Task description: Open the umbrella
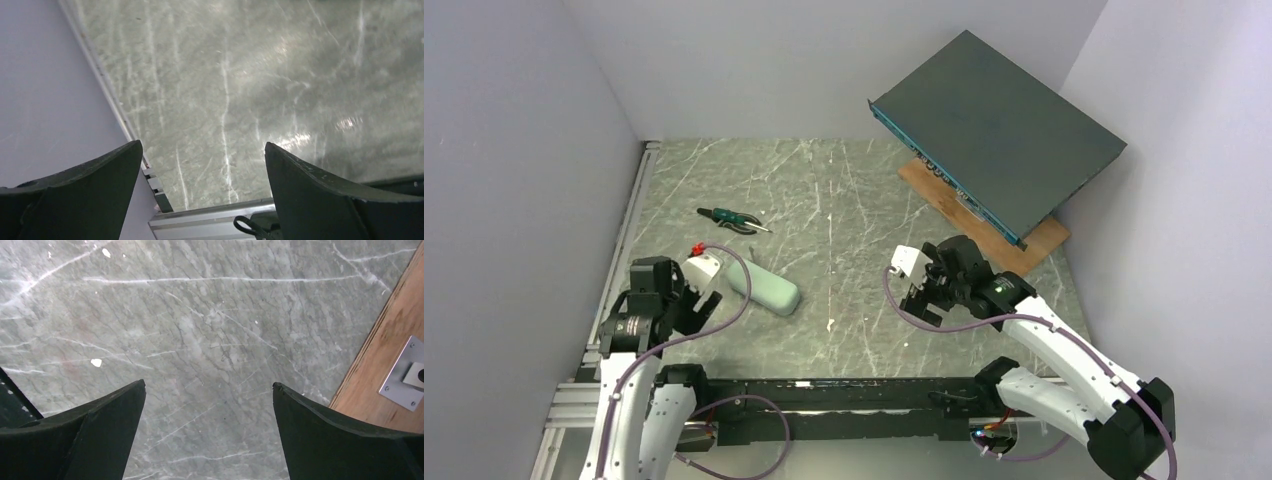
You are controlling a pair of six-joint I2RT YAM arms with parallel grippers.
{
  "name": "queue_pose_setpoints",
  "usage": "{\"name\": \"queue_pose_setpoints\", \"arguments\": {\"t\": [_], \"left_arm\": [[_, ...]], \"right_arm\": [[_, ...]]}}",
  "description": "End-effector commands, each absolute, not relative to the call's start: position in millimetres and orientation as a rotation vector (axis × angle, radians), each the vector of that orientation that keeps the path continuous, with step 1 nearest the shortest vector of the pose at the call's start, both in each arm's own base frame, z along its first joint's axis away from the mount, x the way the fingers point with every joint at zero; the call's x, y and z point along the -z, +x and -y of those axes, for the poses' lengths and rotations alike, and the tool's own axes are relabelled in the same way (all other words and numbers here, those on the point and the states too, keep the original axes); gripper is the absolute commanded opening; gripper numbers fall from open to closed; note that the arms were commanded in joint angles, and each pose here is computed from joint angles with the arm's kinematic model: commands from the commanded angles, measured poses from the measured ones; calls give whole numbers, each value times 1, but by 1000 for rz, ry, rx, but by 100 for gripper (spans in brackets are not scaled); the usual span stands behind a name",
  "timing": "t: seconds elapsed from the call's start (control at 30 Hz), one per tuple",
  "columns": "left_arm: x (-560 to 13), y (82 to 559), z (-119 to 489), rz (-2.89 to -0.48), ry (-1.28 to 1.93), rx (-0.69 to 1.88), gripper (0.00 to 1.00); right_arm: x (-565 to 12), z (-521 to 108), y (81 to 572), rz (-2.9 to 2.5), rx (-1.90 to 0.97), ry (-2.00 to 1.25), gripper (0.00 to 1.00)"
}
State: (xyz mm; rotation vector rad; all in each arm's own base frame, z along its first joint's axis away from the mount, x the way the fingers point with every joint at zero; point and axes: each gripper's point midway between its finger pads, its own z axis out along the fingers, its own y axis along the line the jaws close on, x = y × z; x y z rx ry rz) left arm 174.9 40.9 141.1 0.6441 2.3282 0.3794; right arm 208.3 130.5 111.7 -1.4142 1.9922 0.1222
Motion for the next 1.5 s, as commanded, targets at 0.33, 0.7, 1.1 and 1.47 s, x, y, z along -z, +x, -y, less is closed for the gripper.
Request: {"name": "queue_pose_setpoints", "arguments": {"t": [0.33,0.7,1.1,1.47], "left_arm": [[-66,199,13,-2463,1162,-18,99],[-48,292,113,-2299,1337,217,88],[-164,368,187,-1892,1272,602,89],[-151,303,101,-2142,690,659,85]], "right_arm": [[-137,-153,203,-1942,-273,-1403,100],[-134,-145,192,-1956,-263,-1419,100],[-126,-163,201,-1925,-327,-1489,100],[-120,-224,275,-1804,-281,-1450,67]]}}
